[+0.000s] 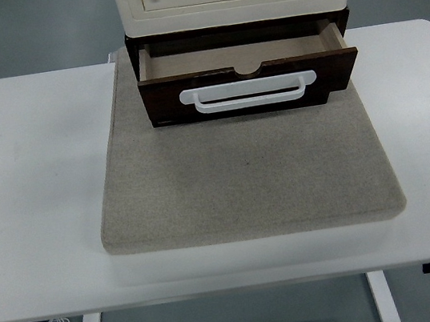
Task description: Open the drawer under the combination cabinet
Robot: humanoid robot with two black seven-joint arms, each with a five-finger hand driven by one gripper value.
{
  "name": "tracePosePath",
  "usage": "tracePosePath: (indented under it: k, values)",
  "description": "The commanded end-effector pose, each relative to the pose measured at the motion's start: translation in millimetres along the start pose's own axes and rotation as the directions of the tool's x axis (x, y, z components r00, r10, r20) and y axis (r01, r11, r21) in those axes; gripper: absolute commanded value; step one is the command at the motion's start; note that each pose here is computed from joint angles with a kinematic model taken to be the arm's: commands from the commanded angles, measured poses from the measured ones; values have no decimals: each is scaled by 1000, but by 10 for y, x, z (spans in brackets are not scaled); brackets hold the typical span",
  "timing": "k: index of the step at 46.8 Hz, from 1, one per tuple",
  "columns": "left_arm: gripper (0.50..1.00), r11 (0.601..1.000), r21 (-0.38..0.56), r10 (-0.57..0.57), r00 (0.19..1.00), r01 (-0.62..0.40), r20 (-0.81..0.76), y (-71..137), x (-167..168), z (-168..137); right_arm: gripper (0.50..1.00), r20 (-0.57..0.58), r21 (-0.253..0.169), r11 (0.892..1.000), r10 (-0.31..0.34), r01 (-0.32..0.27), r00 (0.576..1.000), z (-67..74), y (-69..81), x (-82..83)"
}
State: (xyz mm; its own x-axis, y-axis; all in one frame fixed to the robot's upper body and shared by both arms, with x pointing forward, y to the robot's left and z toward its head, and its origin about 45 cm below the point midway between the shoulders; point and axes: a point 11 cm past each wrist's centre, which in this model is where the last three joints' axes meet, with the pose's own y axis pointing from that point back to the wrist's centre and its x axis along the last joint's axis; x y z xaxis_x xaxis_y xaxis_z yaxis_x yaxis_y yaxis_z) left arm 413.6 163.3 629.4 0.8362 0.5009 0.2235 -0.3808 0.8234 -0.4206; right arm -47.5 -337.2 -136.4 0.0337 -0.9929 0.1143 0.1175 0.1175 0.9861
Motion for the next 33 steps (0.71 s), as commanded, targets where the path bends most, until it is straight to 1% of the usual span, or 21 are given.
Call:
tracePosePath:
  k: [1,6,14,16,20,24,29,31,33]
  values:
    - [1000,993,-94,71,997,-73,-28,150,227,158,928,0,0,1000,0,0,1000,-1,0,0]
    - [1000,969,-188,152,986,-162,-67,359,489,300,928,0,0,1000,0,0,1000,-1,0,0]
    - [1000,915,-273,276,954,-298,-119,734,878,423,928,0,0,1000,1,-1,1000,-1,0,5]
    - [1000,902,-288,298,947,-322,-123,797,946,450,928,0,0,1000,0,0,1000,-1,0,0]
    - [1000,831,-300,439,884,-468,-162,1008,1174,534,928,0,0,1000,1,-1,1000,-1,0,5]
    - [1000,765,-292,537,819,-574,-204,1184,1329,573,928,0,0,1000,0,0,1000,-1,0,0]
    - [1000,695,-236,634,733,-680,-246,1345,1488,430,928,0,0,1000,0,0,1000,-1,0,0]
    - [1000,668,-195,672,694,-718,-257,1398,1553,325,928,0,0,1000,0,0,1000,-1,0,0]
    - [1000,626,-138,721,637,-768,-274,1488,1642,179,928,1,0,1000,-2,2,1000,-2,0,-2]
